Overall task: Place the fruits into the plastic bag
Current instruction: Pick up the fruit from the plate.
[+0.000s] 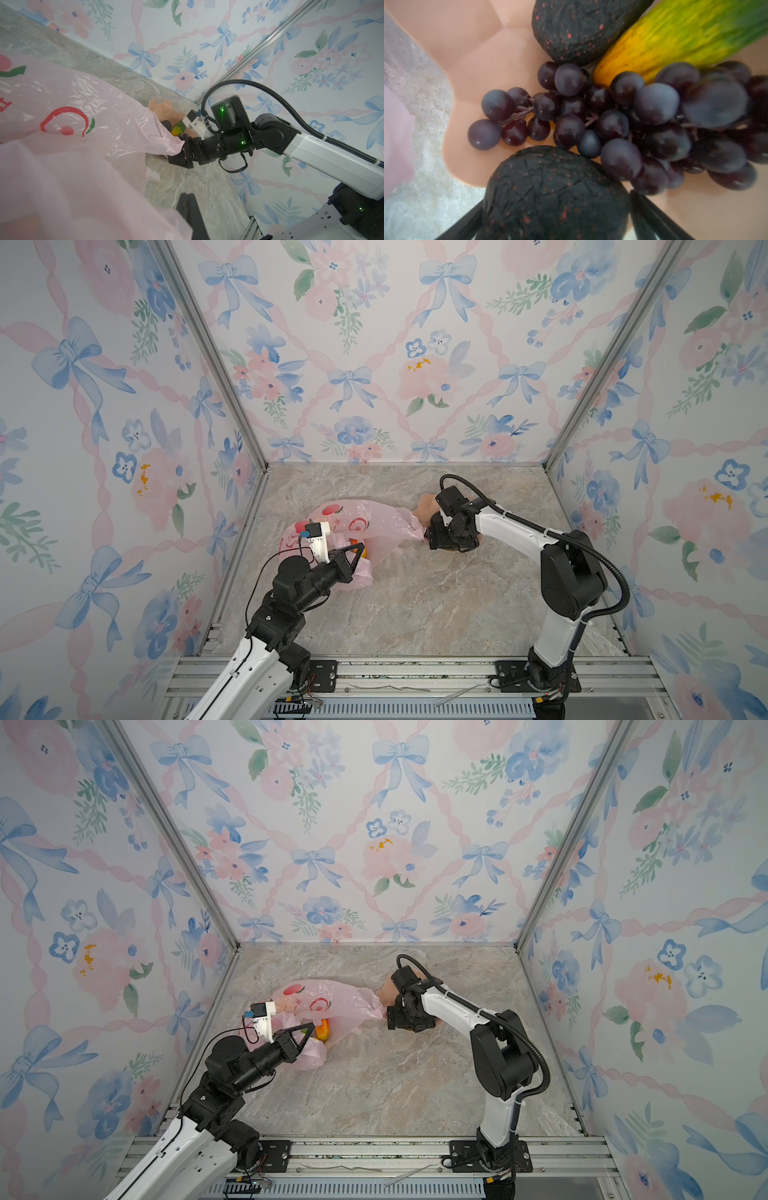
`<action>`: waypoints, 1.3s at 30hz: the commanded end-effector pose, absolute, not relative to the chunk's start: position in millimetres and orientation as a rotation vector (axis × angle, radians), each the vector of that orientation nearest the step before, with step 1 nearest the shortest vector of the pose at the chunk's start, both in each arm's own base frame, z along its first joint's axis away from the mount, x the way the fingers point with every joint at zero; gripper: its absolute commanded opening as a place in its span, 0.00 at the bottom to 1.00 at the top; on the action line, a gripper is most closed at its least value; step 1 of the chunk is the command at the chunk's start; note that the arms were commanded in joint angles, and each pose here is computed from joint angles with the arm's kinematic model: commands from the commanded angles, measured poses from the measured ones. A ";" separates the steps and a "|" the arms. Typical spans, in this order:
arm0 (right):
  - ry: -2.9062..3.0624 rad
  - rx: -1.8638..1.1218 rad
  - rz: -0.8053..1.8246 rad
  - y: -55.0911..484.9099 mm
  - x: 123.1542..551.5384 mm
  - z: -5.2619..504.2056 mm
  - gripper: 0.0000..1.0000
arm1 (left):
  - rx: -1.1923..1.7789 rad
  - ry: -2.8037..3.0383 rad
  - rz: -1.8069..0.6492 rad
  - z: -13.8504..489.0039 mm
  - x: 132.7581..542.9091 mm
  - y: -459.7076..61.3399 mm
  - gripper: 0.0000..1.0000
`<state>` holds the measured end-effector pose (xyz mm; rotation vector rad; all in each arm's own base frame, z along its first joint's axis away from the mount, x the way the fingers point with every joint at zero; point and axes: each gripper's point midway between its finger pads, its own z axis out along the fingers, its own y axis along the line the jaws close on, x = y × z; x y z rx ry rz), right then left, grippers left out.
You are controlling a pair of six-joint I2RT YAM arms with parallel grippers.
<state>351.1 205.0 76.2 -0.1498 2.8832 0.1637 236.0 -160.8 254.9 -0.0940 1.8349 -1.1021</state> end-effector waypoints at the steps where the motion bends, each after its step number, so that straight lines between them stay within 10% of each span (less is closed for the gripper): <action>1: 2.863 -0.118 0.154 203.7 362.8 80.2 0.96 | -0.066 1.792 -1.095 270.1 236.5 -159.4 0.00; 7: 2.856 -0.116 0.173 205.6 364.2 82.7 1.00 | -0.066 1.793 -1.096 269.6 237.2 -160.0 0.00; 17: 2.840 -0.106 0.182 203.3 367.0 87.4 0.71 | -0.066 1.790 -1.100 270.8 237.1 -160.2 0.00; 39: 2.553 -0.135 0.659 233.3 348.1 224.9 0.71 | -0.033 1.775 -1.136 276.2 234.2 -165.4 0.00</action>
